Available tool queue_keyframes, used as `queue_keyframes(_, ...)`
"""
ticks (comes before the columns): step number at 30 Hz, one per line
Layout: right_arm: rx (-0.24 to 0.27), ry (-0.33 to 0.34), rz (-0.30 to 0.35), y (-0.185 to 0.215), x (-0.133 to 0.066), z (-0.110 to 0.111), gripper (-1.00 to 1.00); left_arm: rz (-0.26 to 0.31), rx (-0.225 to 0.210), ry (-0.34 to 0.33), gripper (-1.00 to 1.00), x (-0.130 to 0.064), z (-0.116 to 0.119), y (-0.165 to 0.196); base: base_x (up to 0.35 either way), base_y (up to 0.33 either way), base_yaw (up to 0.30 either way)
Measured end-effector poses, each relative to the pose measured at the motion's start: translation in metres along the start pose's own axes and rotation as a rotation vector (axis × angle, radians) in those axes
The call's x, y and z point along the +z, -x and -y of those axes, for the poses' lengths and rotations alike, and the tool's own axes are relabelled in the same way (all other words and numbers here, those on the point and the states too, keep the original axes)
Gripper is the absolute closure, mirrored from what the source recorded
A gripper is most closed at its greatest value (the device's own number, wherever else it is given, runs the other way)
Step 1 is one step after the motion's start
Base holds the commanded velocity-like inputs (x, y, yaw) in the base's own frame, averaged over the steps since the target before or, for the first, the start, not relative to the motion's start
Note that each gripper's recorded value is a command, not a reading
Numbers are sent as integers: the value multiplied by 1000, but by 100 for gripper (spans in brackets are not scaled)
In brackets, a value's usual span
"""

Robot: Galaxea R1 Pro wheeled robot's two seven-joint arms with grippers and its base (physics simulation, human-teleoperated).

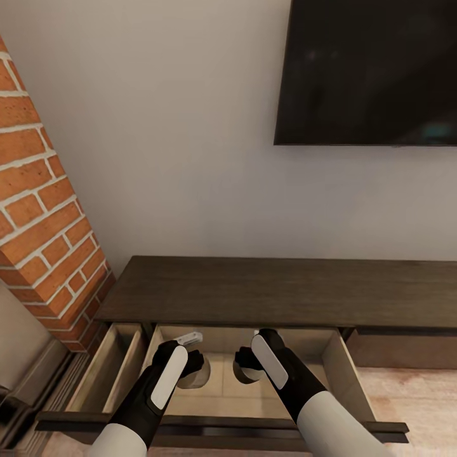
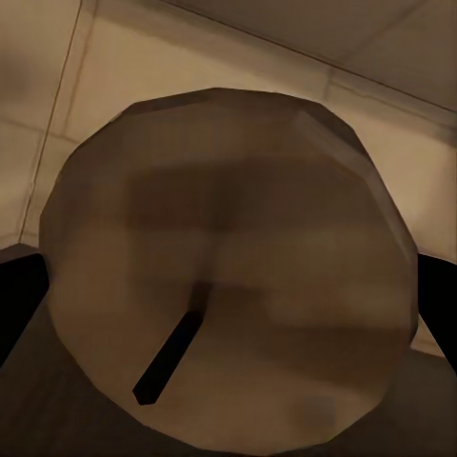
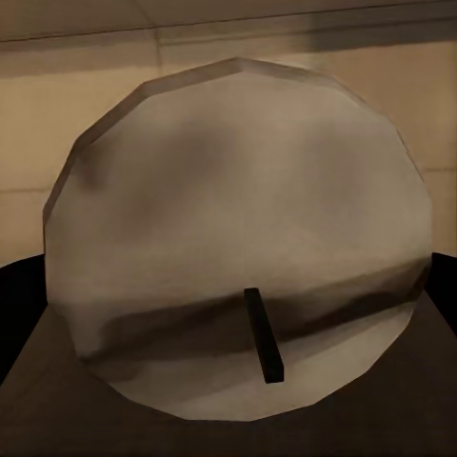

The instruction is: Place each of the two pumpkins and all three candles from the living room inside a cabinet in the living room (use any cabinet), then make sure every cabinet is closed, and position the cauldron so it is next to a table in the living room.

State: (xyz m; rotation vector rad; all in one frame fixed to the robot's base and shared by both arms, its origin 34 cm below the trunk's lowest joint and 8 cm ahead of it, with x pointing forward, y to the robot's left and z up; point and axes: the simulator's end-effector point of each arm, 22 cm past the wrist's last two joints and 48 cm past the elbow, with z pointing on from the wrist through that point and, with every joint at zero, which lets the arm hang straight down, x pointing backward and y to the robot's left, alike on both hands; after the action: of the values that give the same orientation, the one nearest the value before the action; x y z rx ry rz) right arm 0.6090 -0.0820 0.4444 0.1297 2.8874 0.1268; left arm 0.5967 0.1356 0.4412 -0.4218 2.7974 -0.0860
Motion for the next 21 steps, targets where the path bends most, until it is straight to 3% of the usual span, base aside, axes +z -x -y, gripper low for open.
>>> queue_keyframes(21,-2,0,0,-21,42,5,100,5,1,4,100,40,-9,-22,0,0,0)
